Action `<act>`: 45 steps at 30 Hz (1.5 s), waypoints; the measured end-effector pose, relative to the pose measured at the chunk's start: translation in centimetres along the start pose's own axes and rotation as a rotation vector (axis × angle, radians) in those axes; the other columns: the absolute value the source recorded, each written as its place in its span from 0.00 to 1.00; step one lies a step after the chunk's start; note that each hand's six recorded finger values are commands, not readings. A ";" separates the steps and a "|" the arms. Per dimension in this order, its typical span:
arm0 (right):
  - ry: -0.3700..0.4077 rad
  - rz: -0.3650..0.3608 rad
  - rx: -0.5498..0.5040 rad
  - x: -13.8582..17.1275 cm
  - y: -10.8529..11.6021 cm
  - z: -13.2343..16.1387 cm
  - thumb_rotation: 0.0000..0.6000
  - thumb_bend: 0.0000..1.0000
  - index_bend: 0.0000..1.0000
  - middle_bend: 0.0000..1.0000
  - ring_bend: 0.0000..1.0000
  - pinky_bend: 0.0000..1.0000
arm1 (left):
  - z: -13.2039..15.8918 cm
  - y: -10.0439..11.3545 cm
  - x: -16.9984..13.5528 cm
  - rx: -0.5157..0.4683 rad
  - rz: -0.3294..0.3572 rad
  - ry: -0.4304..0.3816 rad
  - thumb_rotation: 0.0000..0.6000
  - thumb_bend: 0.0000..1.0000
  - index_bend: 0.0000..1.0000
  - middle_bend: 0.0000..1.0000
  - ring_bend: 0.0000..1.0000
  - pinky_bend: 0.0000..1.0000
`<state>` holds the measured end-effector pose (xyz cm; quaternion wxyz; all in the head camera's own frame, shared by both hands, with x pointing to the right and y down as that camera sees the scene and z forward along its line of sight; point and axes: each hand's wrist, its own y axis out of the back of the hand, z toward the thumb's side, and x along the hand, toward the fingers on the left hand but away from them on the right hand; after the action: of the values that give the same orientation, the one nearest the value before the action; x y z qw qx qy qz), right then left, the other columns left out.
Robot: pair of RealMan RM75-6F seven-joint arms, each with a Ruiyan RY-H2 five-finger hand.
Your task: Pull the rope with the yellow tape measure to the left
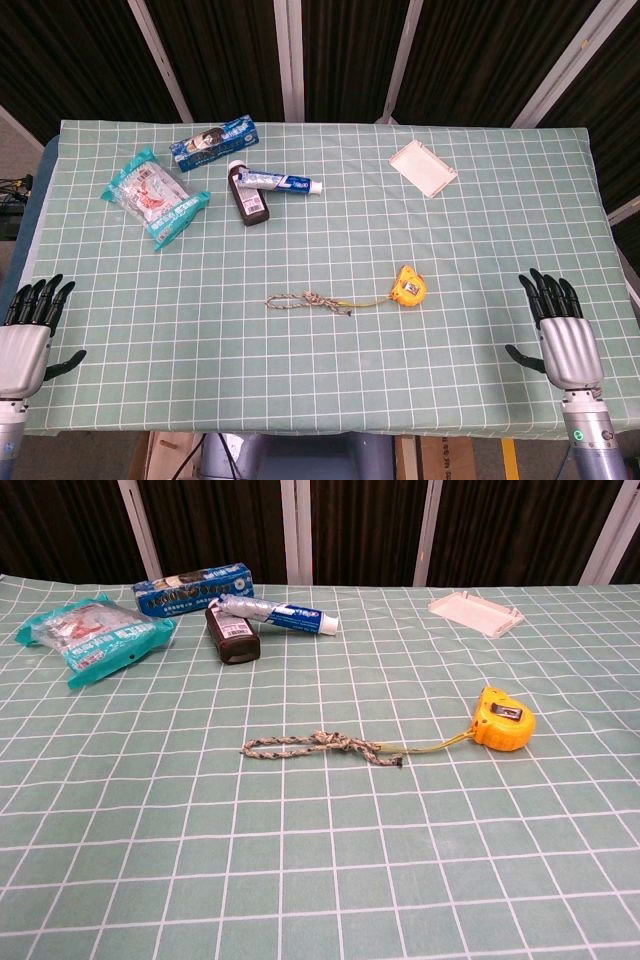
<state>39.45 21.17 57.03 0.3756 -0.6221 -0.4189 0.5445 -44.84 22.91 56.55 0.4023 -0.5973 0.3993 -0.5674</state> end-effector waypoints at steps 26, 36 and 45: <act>0.017 0.030 -0.038 0.1 -0.3 0.3 1.00 0.11 0.00 0.00 0.00 0.00 | 0.0 0.0 -0.1 -0.009 -0.007 -0.003 1.00 0.05 0.00 0.00 0.00 0.00; 0.004 0.026 -0.055 0.2 0.0 -0.1 1.00 0.11 0.00 0.00 0.00 0.00 | 0.5 0.1 0.4 0.010 -0.004 -0.032 1.00 0.05 0.00 0.00 0.00 0.00; -0.003 0.031 -0.073 0.2 -0.1 -0.1 1.00 0.11 0.00 0.00 0.00 0.00 | 4.1 0.5 3.6 0.042 -0.057 -0.162 1.00 0.06 0.00 0.00 0.00 0.01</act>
<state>39.57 21.34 57.05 0.3435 -0.6408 -0.4295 0.5356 -40.58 19.50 57.26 0.4292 -0.6439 0.3364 -0.5367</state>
